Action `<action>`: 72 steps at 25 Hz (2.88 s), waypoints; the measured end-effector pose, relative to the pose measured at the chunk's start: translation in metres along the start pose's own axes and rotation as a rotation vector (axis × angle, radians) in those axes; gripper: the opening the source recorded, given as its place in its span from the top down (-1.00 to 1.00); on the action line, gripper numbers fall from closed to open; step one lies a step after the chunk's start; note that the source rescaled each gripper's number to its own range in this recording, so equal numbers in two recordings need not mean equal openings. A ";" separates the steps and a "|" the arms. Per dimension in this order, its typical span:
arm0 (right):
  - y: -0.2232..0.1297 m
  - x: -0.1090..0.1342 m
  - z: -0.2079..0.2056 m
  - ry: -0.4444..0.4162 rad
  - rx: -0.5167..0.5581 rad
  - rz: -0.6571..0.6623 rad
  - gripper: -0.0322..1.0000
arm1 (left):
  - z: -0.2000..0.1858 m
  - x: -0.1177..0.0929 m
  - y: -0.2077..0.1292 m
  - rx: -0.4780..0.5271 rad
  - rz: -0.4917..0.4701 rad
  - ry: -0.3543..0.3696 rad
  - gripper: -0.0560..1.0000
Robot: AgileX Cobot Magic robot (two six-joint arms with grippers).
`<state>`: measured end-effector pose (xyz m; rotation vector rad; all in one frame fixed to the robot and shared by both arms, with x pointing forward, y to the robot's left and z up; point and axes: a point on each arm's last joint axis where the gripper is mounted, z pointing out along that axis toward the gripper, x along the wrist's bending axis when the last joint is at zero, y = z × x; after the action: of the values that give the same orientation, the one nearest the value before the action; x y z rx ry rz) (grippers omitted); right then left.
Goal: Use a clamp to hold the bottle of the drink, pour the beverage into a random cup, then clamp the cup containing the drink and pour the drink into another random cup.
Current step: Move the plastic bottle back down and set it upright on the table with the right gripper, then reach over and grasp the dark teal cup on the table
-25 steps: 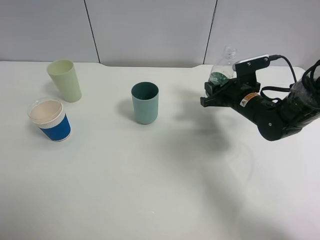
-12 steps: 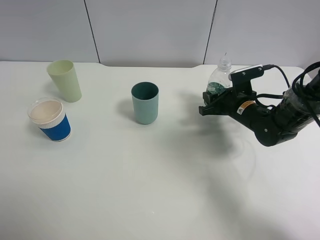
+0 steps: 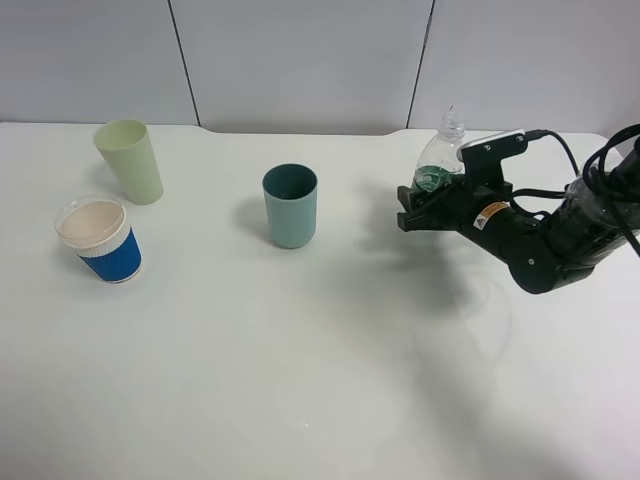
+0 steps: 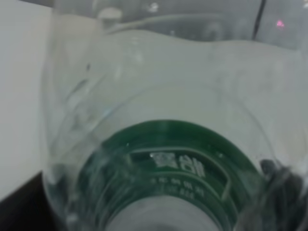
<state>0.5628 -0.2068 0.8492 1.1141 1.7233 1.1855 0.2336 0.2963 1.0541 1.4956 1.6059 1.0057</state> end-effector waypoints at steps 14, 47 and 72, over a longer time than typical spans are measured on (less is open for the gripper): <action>0.011 0.000 -0.003 0.014 0.003 -0.013 -0.99 | 0.000 0.000 0.000 0.000 0.000 0.000 -1.00; 0.193 -0.079 -0.171 -0.319 -0.147 -0.103 -0.99 | 0.000 0.000 0.000 0.000 0.000 0.000 -1.00; 0.166 -0.018 -0.381 -0.437 -0.004 0.051 -0.99 | 0.000 0.000 0.000 0.000 0.000 0.000 -1.00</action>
<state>0.2617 -0.3048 1.1186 1.3092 1.3626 0.8904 0.2336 0.2963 1.0541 1.4956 1.6059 1.0057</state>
